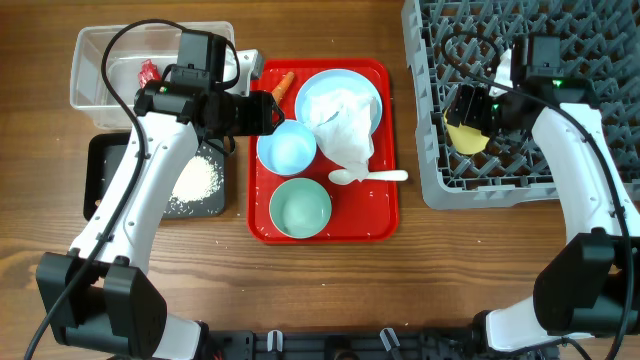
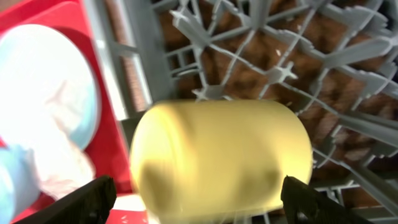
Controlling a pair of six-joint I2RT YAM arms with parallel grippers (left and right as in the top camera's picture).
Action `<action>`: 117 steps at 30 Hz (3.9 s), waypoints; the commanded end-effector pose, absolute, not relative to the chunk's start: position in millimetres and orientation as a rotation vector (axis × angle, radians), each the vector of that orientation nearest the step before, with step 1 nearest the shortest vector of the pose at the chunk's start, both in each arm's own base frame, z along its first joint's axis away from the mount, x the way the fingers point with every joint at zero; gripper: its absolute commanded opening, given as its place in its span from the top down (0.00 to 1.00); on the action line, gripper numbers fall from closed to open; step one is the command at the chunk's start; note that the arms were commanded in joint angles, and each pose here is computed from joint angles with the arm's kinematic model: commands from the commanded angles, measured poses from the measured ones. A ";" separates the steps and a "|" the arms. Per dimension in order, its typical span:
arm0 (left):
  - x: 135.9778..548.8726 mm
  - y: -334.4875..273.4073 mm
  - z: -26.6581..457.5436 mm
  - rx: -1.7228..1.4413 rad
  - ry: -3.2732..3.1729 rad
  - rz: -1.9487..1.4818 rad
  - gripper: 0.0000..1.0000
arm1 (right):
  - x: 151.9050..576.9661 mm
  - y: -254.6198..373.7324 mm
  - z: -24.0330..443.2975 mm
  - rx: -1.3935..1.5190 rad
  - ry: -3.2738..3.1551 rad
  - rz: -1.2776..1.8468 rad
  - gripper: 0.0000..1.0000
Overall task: Sort waste into correct bins and load items into the dishwasher rack
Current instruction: 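Place the yellow cup into the dishwasher rack with the right gripper, then reach the left gripper to the carrot and grasp it, then carry the carrot left and drop it into the black tray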
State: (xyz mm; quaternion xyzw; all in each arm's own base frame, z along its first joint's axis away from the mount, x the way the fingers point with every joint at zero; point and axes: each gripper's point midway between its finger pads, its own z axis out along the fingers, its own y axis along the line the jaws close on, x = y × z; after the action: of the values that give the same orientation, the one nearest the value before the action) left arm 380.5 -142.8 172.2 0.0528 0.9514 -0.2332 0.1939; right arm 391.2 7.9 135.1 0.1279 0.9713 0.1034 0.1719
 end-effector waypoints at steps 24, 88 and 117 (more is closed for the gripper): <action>380.2 -145.7 166.0 0.155 2.693 -0.644 0.48 | 403.8 146.6 215.6 -0.144 2.558 0.486 0.17; 497.5 -129.9 -11.5 0.310 2.607 -0.169 0.41 | 426.7 162.8 186.6 -0.051 2.575 0.460 0.20; 437.9 -80.4 183.2 -0.124 2.562 -0.072 0.83 | 427.2 160.0 185.8 -0.069 2.574 0.430 0.20</action>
State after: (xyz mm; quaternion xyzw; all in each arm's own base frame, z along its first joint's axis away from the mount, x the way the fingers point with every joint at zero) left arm 453.4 -108.8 163.8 0.0241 0.9556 -0.0442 0.2903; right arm 424.8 163.7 174.5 -0.0251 0.9546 0.1645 0.2471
